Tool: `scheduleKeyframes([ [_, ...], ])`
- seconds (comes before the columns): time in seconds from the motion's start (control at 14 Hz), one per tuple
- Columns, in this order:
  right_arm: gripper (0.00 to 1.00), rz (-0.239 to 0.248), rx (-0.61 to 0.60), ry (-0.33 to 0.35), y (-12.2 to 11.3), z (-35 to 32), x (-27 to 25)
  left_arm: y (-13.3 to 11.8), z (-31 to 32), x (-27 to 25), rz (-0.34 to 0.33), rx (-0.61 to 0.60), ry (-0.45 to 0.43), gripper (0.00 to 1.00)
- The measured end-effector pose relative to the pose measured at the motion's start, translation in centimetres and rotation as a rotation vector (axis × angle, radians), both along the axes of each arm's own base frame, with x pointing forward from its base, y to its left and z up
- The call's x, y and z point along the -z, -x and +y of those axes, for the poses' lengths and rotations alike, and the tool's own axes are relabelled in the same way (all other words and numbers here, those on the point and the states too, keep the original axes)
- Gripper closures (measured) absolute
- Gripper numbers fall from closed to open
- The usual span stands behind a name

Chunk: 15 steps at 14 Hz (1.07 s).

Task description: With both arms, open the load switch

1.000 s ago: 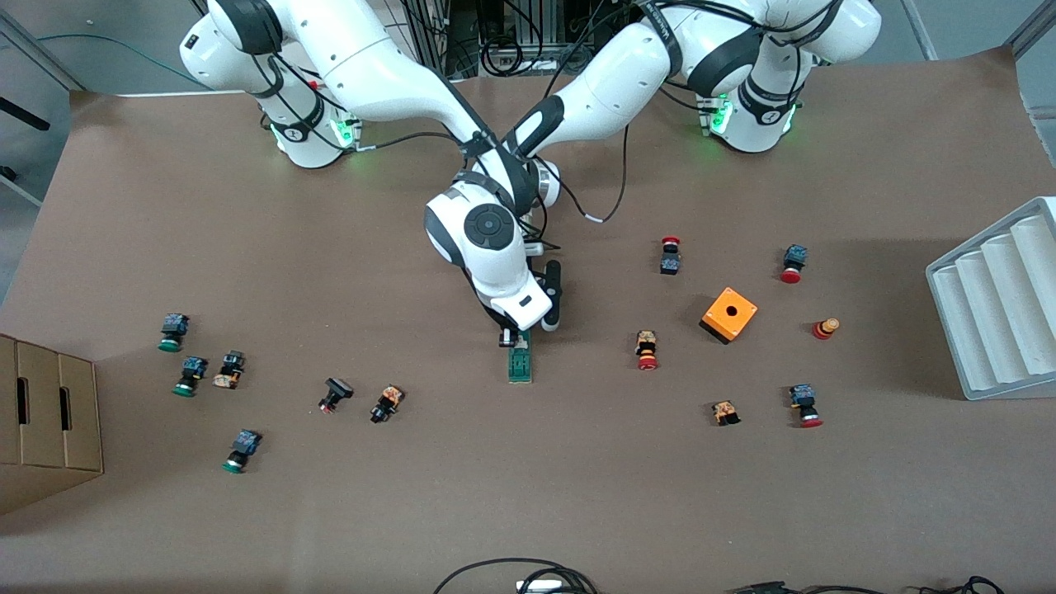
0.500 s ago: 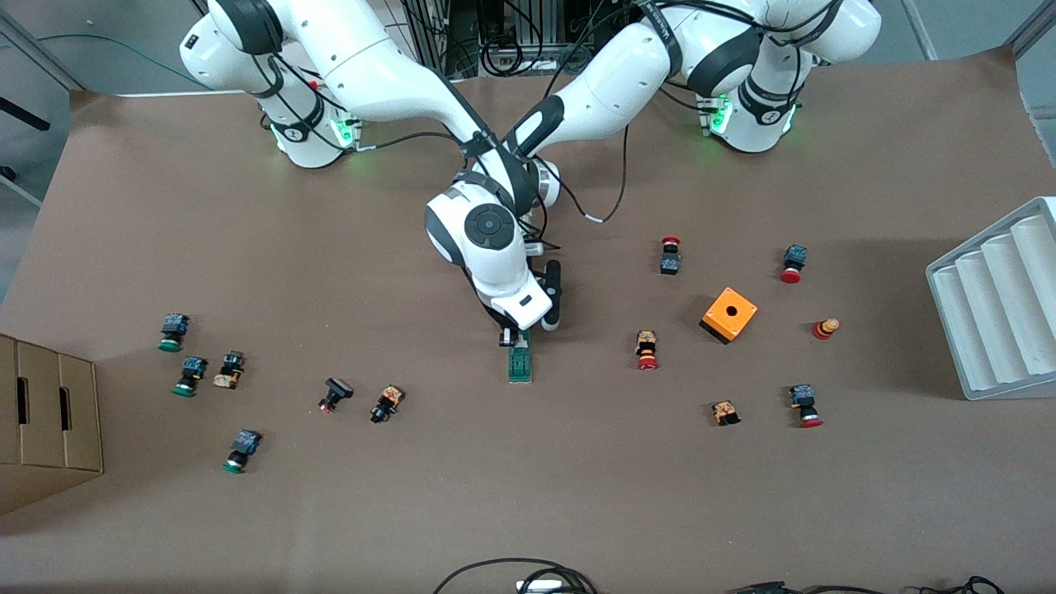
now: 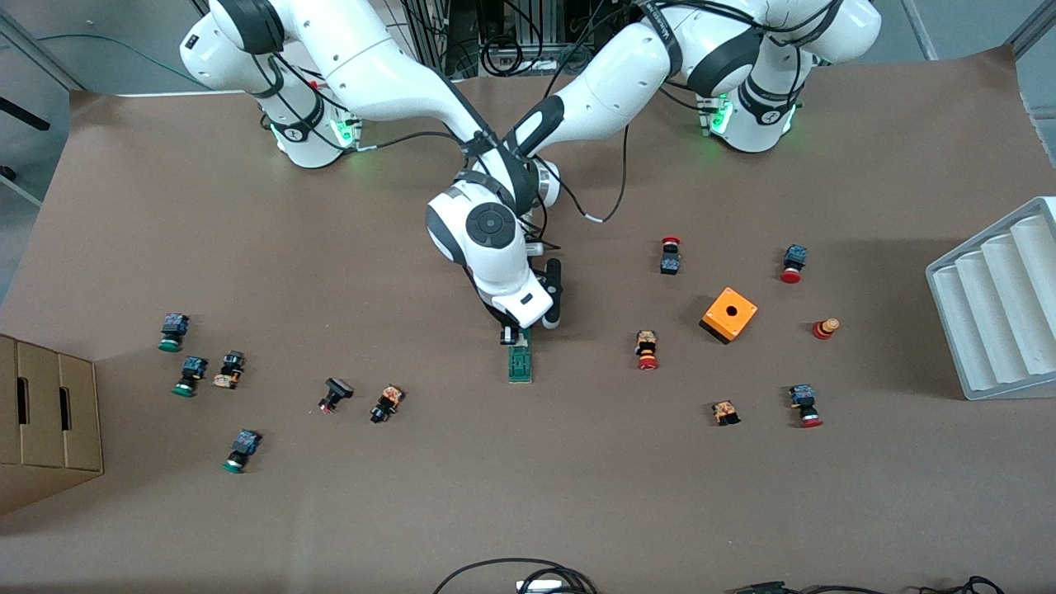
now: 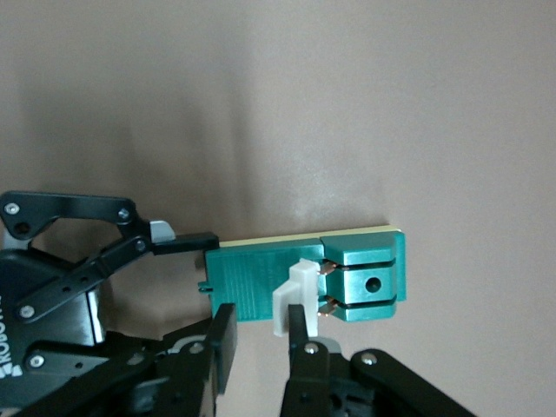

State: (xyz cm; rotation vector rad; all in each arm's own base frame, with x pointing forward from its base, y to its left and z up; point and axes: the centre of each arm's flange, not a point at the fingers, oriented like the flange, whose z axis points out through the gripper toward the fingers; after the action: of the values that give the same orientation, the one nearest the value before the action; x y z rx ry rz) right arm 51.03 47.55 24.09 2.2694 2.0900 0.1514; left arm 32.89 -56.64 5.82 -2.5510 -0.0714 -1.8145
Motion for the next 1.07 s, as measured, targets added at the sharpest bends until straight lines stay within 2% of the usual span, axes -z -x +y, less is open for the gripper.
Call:
scheduleKeyframes([
  [1.07, 0.70, -0.001, -0.006, 0.003, 0.40, 0.11, 0.74, 0.00, 0.00, 0.00, 0.000, 0.000, 0.000, 0.41],
])
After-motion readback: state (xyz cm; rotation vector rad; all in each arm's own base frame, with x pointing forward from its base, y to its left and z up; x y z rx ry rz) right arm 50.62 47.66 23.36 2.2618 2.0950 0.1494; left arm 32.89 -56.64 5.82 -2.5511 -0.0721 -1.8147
